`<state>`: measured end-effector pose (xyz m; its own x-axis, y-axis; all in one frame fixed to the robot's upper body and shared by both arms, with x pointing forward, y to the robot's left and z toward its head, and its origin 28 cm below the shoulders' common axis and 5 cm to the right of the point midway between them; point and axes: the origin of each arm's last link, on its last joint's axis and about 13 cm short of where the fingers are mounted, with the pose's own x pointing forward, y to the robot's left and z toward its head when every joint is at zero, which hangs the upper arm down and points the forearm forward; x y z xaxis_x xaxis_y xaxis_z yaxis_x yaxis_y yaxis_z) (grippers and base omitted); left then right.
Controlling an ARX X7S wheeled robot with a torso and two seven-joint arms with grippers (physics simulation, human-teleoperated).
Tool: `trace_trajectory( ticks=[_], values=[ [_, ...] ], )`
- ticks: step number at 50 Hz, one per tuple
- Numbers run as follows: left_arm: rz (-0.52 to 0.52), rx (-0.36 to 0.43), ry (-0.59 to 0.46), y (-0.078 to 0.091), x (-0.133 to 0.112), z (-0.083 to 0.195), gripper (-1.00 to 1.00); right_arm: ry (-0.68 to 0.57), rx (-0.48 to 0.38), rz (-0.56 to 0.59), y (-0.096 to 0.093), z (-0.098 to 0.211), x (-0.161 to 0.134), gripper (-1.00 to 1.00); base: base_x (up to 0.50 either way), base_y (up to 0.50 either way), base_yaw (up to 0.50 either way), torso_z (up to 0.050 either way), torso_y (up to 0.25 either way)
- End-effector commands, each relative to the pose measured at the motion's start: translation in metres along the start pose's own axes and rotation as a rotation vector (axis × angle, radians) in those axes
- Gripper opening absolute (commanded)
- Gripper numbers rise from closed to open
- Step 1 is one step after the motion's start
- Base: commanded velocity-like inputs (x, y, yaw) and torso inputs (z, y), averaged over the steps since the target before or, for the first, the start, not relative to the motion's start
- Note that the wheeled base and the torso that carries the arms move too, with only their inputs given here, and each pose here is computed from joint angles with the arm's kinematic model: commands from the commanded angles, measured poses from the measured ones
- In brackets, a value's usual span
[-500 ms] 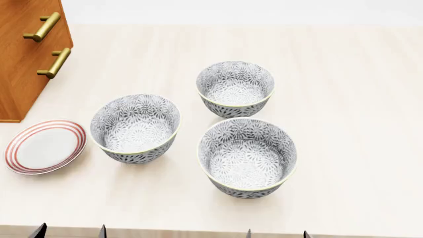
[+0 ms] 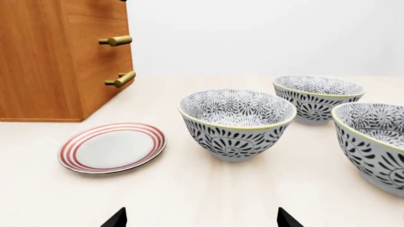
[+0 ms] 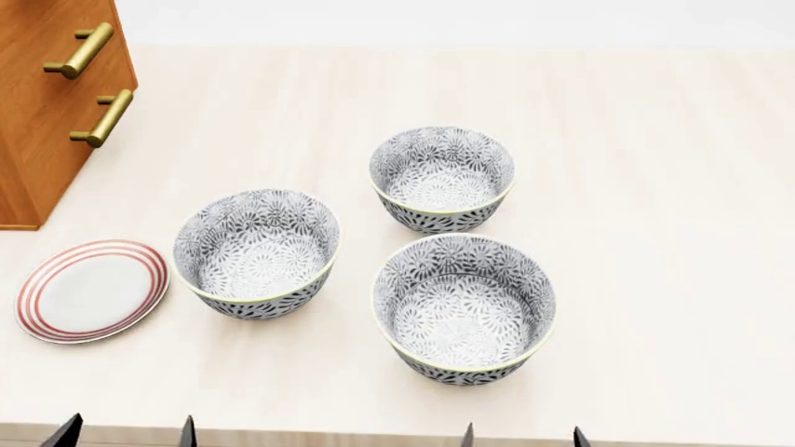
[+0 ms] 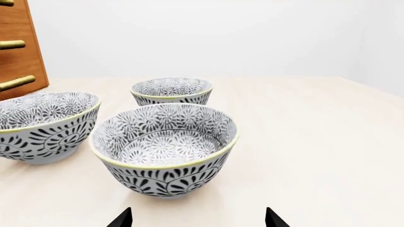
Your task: Stack the bowl at the front on the bowl in the middle.
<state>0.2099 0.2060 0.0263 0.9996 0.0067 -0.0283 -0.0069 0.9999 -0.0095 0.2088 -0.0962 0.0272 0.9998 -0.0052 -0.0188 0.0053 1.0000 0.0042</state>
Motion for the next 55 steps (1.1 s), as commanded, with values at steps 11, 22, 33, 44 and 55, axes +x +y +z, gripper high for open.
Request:
trace_trajectory(
  ticks=[11, 22, 33, 44, 55],
  values=[
    [-0.008, -0.031, -0.022, -0.004, 0.022, 0.12, 1.0, -0.058, -0.004, 0.017, -0.007, 0.123, 0.006, 1.0, 0.0, 0.0, 0.0, 0.0, 0.0],
    [-0.002, -0.04, -0.084, -0.001, 0.022, 0.151, 1.0, -0.093, -0.071, -0.021, -0.006, 0.15, 0.012, 1.0, 0.0, 0.0, 0.0, 0.0, 0.0],
    [0.004, -0.026, -0.095, -0.004, 0.024, 0.143, 1.0, -0.077, -0.073, -0.022, -0.008, 0.145, 0.016, 1.0, 0.0, 0.5, 0.0, 0.0, 0.0],
    [0.01, -0.029, -0.085, -0.003, 0.027, 0.139, 1.0, -0.06, -0.089, -0.008, -0.006, 0.138, 0.02, 1.0, 0.0, 0.31, 0.0, 0.0, 0.0],
    [0.011, -0.025, -0.095, -0.003, 0.025, 0.137, 1.0, -0.056, -0.101, 0.034, -0.005, 0.137, 0.02, 1.0, 0.36, 0.0, 0.0, 0.0, 0.0]
  ],
)
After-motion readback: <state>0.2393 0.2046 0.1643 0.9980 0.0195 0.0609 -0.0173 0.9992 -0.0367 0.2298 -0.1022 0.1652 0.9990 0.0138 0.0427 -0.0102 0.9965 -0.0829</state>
